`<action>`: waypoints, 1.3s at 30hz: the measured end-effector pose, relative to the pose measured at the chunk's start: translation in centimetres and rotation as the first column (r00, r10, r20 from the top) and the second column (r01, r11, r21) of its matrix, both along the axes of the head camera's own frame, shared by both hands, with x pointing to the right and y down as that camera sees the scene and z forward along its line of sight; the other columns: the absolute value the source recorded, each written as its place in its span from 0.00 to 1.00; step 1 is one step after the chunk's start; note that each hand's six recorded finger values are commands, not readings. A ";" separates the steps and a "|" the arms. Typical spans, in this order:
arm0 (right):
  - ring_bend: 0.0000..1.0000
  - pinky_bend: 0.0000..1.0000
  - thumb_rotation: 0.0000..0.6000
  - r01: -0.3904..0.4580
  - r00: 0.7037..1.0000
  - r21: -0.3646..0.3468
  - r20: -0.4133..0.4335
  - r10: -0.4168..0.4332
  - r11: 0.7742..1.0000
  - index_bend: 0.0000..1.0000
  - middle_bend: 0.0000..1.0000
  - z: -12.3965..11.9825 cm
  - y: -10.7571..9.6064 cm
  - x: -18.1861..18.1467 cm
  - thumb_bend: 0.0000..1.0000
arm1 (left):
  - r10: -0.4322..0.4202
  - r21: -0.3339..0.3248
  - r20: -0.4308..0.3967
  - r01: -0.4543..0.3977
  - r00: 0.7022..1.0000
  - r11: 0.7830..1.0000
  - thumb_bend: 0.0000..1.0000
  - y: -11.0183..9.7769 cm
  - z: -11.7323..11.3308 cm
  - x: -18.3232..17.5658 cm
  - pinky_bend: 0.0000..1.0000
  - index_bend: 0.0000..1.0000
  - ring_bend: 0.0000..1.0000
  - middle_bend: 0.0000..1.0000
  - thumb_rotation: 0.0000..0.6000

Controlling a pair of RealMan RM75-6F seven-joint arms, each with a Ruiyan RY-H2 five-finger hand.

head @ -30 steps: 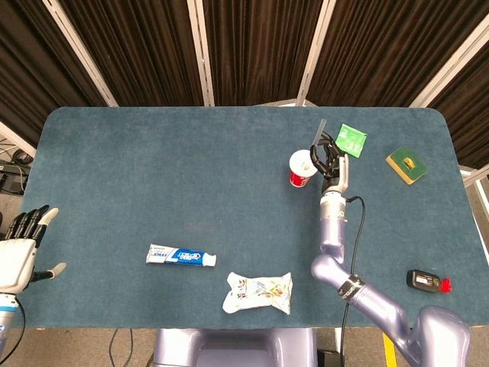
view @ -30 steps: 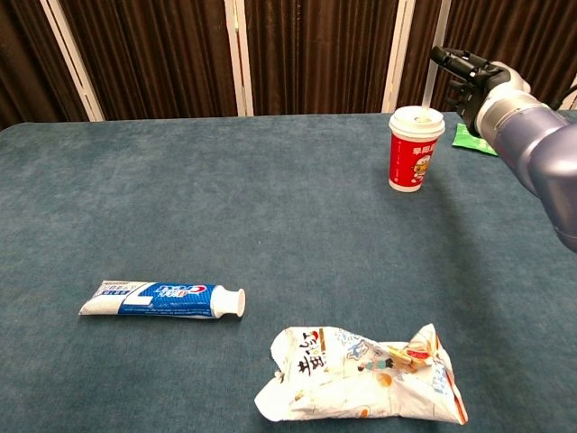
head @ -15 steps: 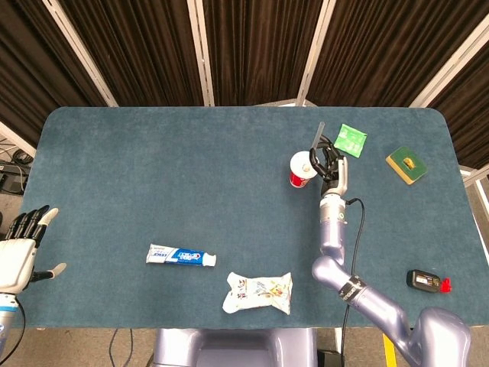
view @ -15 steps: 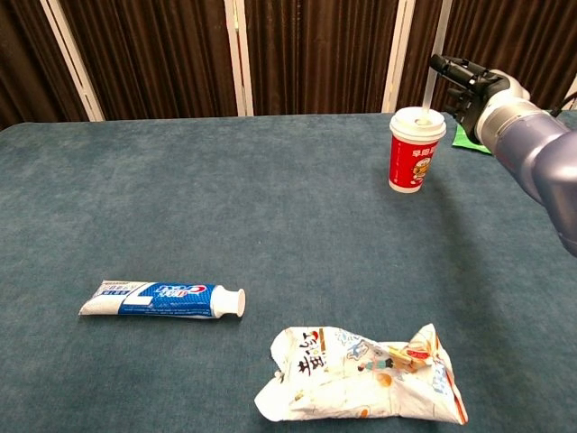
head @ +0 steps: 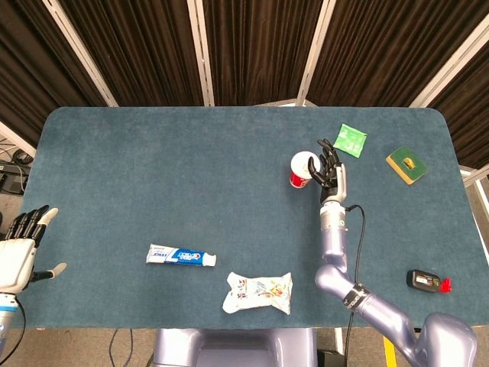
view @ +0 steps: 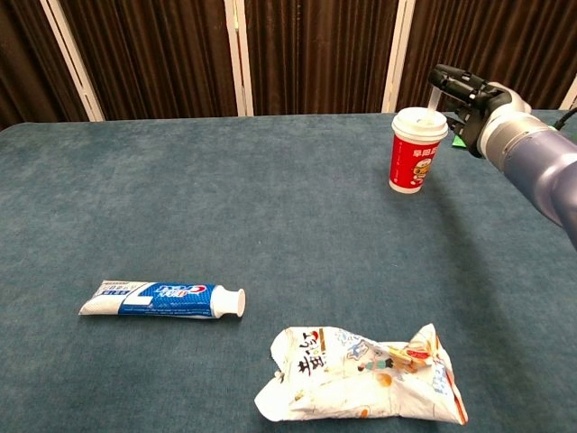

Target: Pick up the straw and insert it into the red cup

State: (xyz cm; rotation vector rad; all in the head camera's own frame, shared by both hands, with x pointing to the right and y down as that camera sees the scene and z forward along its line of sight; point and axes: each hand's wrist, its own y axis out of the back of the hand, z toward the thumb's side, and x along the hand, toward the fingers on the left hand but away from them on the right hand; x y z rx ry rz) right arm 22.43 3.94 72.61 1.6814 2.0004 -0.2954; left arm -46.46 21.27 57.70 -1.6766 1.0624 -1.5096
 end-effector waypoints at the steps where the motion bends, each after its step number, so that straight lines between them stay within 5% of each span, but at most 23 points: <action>1: 0.00 0.00 1.00 0.006 1.000 0.000 0.001 -0.006 1.000 0.24 0.04 -0.1 0.0 0.0 0.43 | 0.000 0.000 0.000 0.000 1.000 1.000 0.00 0.0 0.0 0.0 0.00 0.00 0.00 0.00 1.00; 15: 0.00 0.00 1.00 0.054 0.995 0.098 -0.089 -0.045 0.994 0.17 0.00 -3.1 0.4 1.7 0.41 | -0.007 0.000 -0.007 0.007 1.000 1.000 0.00 0.1 -0.1 -0.1 0.00 0.00 0.00 0.00 1.00; 23: 0.00 0.00 1.00 0.103 0.964 0.181 -0.259 -0.053 0.978 0.16 0.00 -6.6 1.3 5.7 0.40 | -0.003 0.001 -0.008 0.003 1.000 1.000 0.00 0.2 -0.2 0.1 0.00 0.00 0.00 0.00 1.00; 27: 0.00 0.00 1.00 0.145 0.924 0.222 -0.379 -0.051 0.964 0.16 0.00 -8.7 1.4 7.4 0.37 | 0.001 0.005 -0.009 0.000 1.000 1.000 0.00 0.2 -0.3 0.2 0.00 0.00 0.00 0.00 1.00; 30: 0.00 0.00 1.00 0.210 0.872 0.208 -0.481 -0.086 0.955 0.16 0.00 -9.6 1.4 8.3 0.34 | 0.001 0.005 -0.006 -0.001 1.000 1.000 0.00 0.2 -0.3 0.2 0.00 0.00 0.00 0.00 1.00; 33: 0.00 0.00 1.00 0.307 0.781 0.134 -0.601 -0.169 0.942 0.16 0.00 -10.2 1.3 9.2 0.31 | 0.001 0.006 -0.003 -0.001 1.000 1.000 0.00 0.2 -0.3 0.2 0.00 0.00 0.00 0.00 1.00; 36: 0.00 0.00 1.00 0.405 0.635 0.024 -0.727 -0.262 0.914 0.15 0.00 -10.8 1.5 10.2 0.28 | 0.001 0.007 -0.002 -0.001 1.000 1.000 0.00 0.3 -0.3 0.2 0.00 0.00 0.00 0.00 1.00; 39: 0.00 0.00 1.00 0.481 0.435 -0.115 -0.829 -0.351 0.869 0.10 0.00 -11.8 2.1 11.5 0.26 | 0.000 0.014 -0.004 0.000 1.000 1.000 0.00 0.3 -0.4 0.2 0.00 0.00 0.00 0.00 1.00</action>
